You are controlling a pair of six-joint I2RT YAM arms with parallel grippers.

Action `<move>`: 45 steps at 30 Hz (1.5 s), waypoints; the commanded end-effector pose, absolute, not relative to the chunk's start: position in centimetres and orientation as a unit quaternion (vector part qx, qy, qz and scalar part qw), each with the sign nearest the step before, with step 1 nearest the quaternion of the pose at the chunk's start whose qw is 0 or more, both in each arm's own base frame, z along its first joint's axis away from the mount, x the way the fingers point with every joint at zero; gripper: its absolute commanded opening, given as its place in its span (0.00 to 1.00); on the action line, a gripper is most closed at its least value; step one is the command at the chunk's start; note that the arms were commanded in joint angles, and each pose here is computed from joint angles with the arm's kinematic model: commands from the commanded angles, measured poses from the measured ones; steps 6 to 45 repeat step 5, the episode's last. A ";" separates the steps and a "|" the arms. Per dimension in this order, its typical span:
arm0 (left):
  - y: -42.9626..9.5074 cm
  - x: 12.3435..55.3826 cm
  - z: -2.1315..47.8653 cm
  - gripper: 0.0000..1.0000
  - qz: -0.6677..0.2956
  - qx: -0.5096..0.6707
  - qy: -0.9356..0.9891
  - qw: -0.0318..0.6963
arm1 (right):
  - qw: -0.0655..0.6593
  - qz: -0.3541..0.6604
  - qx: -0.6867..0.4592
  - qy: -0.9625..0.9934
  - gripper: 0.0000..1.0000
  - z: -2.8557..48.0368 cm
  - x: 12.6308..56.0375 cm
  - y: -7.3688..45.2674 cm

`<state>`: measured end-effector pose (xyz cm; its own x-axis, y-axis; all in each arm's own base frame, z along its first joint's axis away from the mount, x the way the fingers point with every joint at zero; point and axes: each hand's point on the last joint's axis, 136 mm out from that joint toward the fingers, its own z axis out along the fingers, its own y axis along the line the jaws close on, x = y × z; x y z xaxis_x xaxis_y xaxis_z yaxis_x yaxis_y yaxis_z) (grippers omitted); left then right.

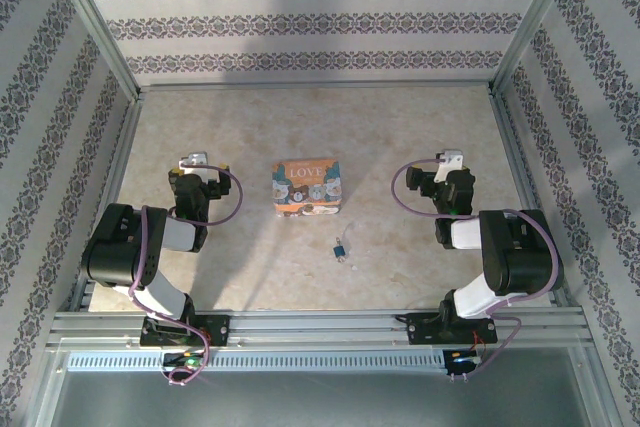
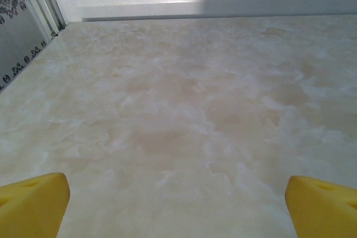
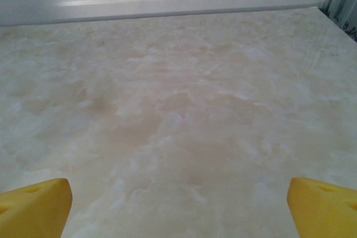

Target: Unlock a padlock with a key

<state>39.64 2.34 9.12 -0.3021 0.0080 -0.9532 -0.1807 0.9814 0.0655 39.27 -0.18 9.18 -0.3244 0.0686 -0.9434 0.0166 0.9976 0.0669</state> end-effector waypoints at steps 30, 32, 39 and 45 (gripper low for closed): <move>2.8 39.5 9.2 0.99 0.081 -0.063 0.804 0.586 | 0.596 0.008 0.015 0.803 0.98 10.6 39.9 0.1; 2.8 39.5 9.2 0.99 0.081 -0.063 0.804 0.586 | 0.596 0.008 0.015 0.803 0.98 10.6 39.9 0.1; 2.8 39.5 9.2 0.99 0.081 -0.063 0.804 0.586 | 0.596 0.008 0.015 0.803 0.98 10.6 39.9 0.1; 2.8 39.5 9.2 0.99 0.081 -0.063 0.804 0.586 | 0.596 0.008 0.015 0.803 0.98 10.6 39.9 0.1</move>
